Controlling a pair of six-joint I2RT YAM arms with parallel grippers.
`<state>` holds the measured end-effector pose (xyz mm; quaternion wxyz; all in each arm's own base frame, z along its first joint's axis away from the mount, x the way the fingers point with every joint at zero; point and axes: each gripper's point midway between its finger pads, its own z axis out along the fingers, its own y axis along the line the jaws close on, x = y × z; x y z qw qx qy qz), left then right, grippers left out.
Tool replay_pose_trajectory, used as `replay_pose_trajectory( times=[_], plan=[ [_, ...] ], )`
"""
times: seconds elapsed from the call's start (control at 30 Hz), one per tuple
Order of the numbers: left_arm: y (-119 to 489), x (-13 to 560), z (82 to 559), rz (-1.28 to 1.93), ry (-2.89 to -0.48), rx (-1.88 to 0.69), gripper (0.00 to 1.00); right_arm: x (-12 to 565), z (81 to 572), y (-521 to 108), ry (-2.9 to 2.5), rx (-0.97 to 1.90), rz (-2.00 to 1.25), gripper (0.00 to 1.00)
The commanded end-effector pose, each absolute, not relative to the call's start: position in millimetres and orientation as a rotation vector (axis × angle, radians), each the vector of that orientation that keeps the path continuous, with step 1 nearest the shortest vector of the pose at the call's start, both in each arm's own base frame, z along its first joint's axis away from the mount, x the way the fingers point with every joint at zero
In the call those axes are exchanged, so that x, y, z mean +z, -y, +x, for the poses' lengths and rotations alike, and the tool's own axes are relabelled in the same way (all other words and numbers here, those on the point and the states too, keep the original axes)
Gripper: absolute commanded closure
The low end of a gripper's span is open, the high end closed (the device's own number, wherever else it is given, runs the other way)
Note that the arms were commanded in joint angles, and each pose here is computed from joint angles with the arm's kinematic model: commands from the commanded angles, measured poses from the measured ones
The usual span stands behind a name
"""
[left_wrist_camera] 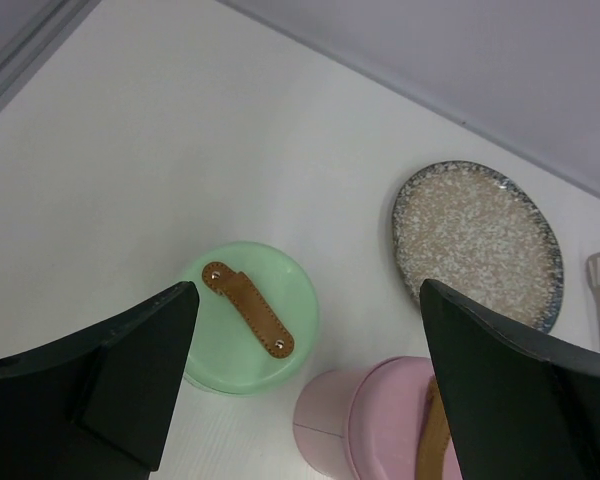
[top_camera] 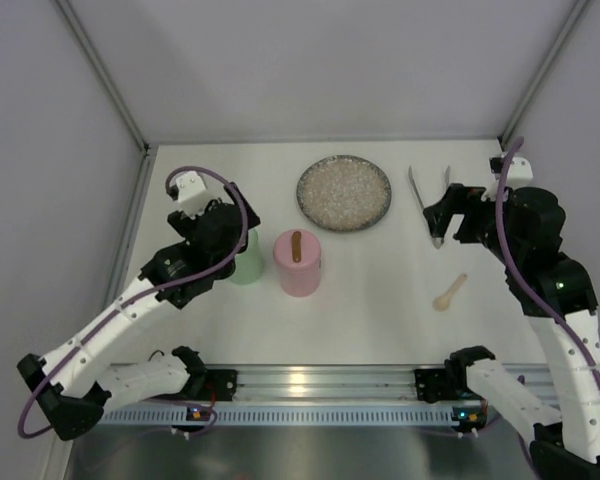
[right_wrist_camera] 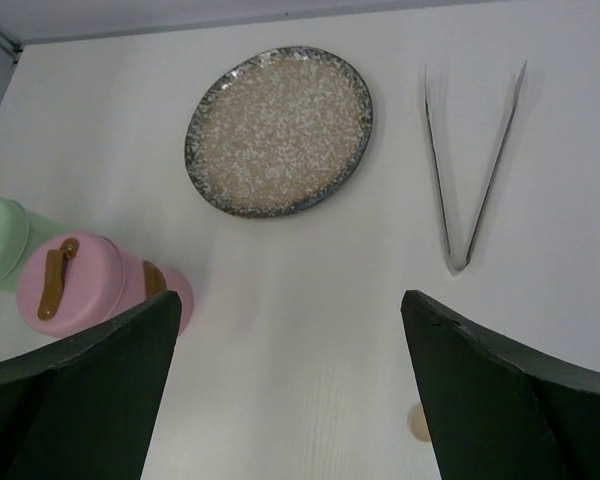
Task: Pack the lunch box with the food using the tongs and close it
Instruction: Pick up the utensils from the center of the board.
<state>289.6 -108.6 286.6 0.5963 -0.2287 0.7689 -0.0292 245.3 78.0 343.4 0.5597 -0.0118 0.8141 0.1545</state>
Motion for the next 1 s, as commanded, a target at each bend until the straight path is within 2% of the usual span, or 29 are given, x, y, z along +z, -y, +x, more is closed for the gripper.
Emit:
replay_pose_trajectory(
  times=[0.0,0.17,0.23,0.3,0.6,0.73,0.97],
  plan=[
    [96.9,319.7,269.4,-0.459,-1.819,-0.105,0.02,325.3,257.4,-72.4,-1.956,0.348,0.129,0.07],
    [87.4,341.7,242.3,-0.367,-1.851,-0.18,0.02,272.6,269.2,-45.5,-2.05,0.183,0.334,0.06],
    [76.1,348.8,230.3,-0.348,-1.839,-0.186,0.02,257.4,270.3,-36.1,-2.074,0.142,0.418,0.01],
    [66.9,348.4,221.1,-0.295,-1.864,-0.145,0.02,249.9,271.0,-23.1,-2.051,0.104,0.536,0.01],
    [53.1,304.2,215.8,-0.251,-1.931,-0.007,0.02,170.3,242.8,-27.3,-2.134,0.19,0.889,0.01],
    [53.1,293.0,220.1,-0.246,-1.915,0.013,0.02,137.0,224.8,-24.5,-2.123,0.212,1.012,0.16],
    [52.4,270.7,222.3,-0.209,-1.951,0.078,0.02,101.7,213.2,-13.4,-2.148,0.128,1.149,0.34]
  ],
)
